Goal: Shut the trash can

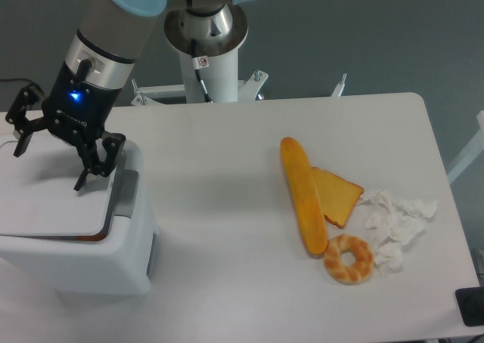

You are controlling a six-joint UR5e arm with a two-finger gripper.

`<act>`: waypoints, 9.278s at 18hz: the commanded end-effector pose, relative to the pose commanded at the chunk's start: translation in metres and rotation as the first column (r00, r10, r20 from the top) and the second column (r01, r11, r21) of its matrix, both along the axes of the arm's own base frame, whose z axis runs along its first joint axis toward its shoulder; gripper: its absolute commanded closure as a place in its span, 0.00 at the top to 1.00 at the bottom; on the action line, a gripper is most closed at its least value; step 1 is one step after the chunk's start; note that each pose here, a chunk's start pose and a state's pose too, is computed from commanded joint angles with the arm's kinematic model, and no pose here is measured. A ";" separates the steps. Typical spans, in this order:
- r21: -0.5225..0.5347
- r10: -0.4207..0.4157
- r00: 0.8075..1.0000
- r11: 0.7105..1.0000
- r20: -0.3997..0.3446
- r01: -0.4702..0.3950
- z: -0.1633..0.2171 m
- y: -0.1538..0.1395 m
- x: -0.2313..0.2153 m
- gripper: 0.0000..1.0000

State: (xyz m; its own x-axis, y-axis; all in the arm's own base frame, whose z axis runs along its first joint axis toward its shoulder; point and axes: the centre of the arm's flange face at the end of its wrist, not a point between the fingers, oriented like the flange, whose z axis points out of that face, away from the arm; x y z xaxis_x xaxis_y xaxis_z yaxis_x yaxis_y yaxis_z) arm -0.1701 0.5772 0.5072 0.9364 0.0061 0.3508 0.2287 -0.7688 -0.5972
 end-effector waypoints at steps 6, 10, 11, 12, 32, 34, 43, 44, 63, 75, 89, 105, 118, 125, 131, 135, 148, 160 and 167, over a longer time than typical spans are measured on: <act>-0.005 0.007 1.000 1.000 0.007 -0.007 -0.002 0.000 -0.001 1.00; -0.005 0.010 1.000 1.000 0.007 -0.010 -0.002 0.000 -0.003 1.00; -0.005 0.010 1.000 1.000 0.007 -0.010 -0.002 0.000 -0.003 1.00; -0.005 0.013 1.000 1.000 0.008 -0.013 -0.002 -0.001 -0.004 1.00; -0.014 0.028 1.000 1.000 0.009 -0.028 -0.006 0.000 -0.011 1.00; -0.014 0.028 1.000 1.000 0.009 -0.028 -0.006 0.000 -0.011 1.00; -0.017 0.034 0.999 0.999 0.014 -0.034 -0.006 0.000 -0.011 1.00; -0.017 0.034 0.999 0.999 0.014 -0.034 -0.006 0.000 -0.011 1.00; -0.020 0.044 0.999 0.999 0.021 -0.043 -0.006 -0.001 -0.013 1.00; -0.034 0.052 0.998 0.998 0.028 -0.051 -0.015 0.001 -0.020 1.00; -0.034 0.055 0.998 0.998 0.028 -0.054 -0.015 0.001 -0.022 1.00; -0.033 0.053 0.998 0.998 0.029 -0.052 -0.015 0.000 -0.022 1.00; -0.026 0.129 0.987 0.992 0.099 -0.127 0.005 -0.002 -0.022 1.00; 0.031 0.116 0.993 0.993 0.026 -0.117 0.026 -0.021 -0.040 1.00; 0.117 0.050 0.981 0.993 -0.189 -0.028 0.058 -0.063 -0.073 1.00; 0.107 0.029 0.943 0.994 -0.330 0.007 0.065 -0.095 -0.087 1.00; -0.363 -0.324 0.692 0.927 -0.645 0.096 0.041 -0.164 -0.113 1.00; -0.470 -0.463 0.613 0.867 -0.640 0.165 0.030 -0.173 -0.111 1.00; -0.464 -0.460 0.615 0.870 -0.640 0.168 0.028 -0.172 -0.111 1.00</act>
